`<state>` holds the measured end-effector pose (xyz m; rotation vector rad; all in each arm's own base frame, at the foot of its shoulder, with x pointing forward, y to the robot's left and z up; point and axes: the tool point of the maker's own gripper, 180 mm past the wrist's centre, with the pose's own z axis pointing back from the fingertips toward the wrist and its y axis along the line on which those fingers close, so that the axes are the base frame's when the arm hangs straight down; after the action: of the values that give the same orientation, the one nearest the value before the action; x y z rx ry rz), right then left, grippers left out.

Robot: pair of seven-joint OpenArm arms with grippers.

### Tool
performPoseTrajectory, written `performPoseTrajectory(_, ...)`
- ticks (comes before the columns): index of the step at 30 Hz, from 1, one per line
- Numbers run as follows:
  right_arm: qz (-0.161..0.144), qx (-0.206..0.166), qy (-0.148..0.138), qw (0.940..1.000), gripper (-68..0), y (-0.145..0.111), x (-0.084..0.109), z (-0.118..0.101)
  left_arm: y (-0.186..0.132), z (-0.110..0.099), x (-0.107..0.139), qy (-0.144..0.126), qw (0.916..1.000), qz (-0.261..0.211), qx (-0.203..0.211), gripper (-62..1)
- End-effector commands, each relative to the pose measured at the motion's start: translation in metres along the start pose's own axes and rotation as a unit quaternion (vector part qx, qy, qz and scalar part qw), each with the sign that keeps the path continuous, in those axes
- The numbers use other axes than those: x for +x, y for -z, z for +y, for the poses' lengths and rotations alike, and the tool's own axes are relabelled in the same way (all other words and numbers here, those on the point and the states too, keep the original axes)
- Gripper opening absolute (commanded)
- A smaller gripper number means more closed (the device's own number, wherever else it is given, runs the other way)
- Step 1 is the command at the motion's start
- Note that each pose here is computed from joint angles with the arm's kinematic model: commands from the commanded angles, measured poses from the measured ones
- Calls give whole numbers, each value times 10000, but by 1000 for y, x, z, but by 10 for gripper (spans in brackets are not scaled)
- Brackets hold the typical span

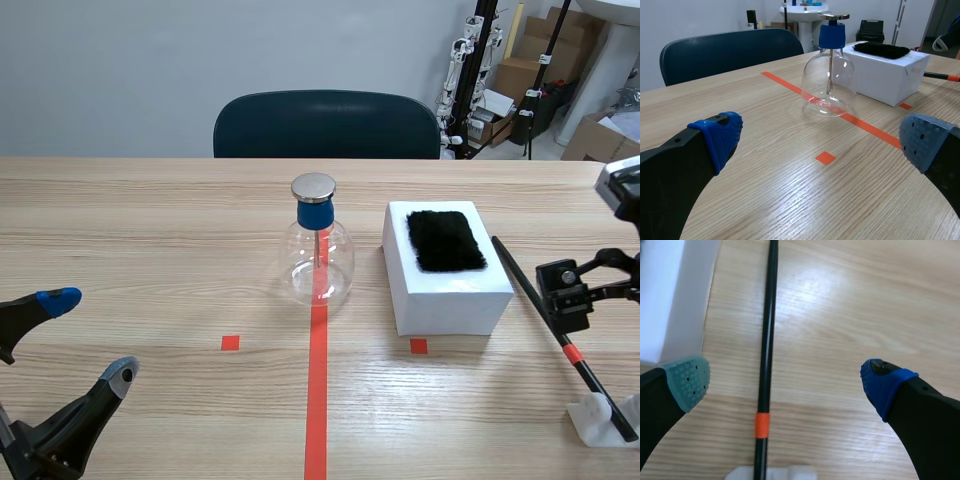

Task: Do the electroscope experiment. put the rod down on the box

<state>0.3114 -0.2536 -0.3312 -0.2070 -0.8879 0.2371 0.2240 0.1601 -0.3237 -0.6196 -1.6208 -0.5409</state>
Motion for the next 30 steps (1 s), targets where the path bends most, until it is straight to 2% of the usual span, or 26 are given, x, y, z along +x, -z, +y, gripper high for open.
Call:
performPoseTrajectory(1,-554,-195,-204,9981,-54,-7,22,-15,-1,4,6,46,9999,-98,11,14)
performPoseTrajectory(3,-1112,-264,-367,9928,-54,-16,33,-18,-1,4,6,46,9999,-98,11,14)
performPoseTrajectory(5,-1695,-301,-576,9834,-54,-27,44,-18,-1,4,6,46,9999,-98,11,14)
performPoseTrajectory(8,-2447,-282,-1040,9636,-54,-45,54,-12,-1,4,6,46,9999,-98,11,14)
performPoseTrajectory(10,-2821,-259,-1359,9494,-54,-56,58,-7,-1,4,6,46,9999,-98,11,14)
performPoseTrajectory(14,-3405,-232,-2071,9168,-54,-78,60,6,-1,4,6,46,9999,-98,11,14)
performPoseTrajectory(18,-3805,-120,-2715,8839,-54,-94,57,22,-1,4,6,46,9999,-98,11,14)
performPoseTrajectory(21,-3951,42,-3105,8646,-54,-102,52,36,-1,4,6,46,9999,-98,11,14)
performPoseTrajectory(23,-3964,150,-3297,8567,-54,-104,48,42,-1,4,6,46,9999,-97,11,14)
performPoseTrajectory(25,-3978,196,-3381,8527,-54,-104,46,45,-1,4,6,46,9999,-97,11,14)
performPoseTrajectory(30,-3974,201,-3400,8521,-54,-104,46,46,-1,4,6,46,9999,-97,11,14)
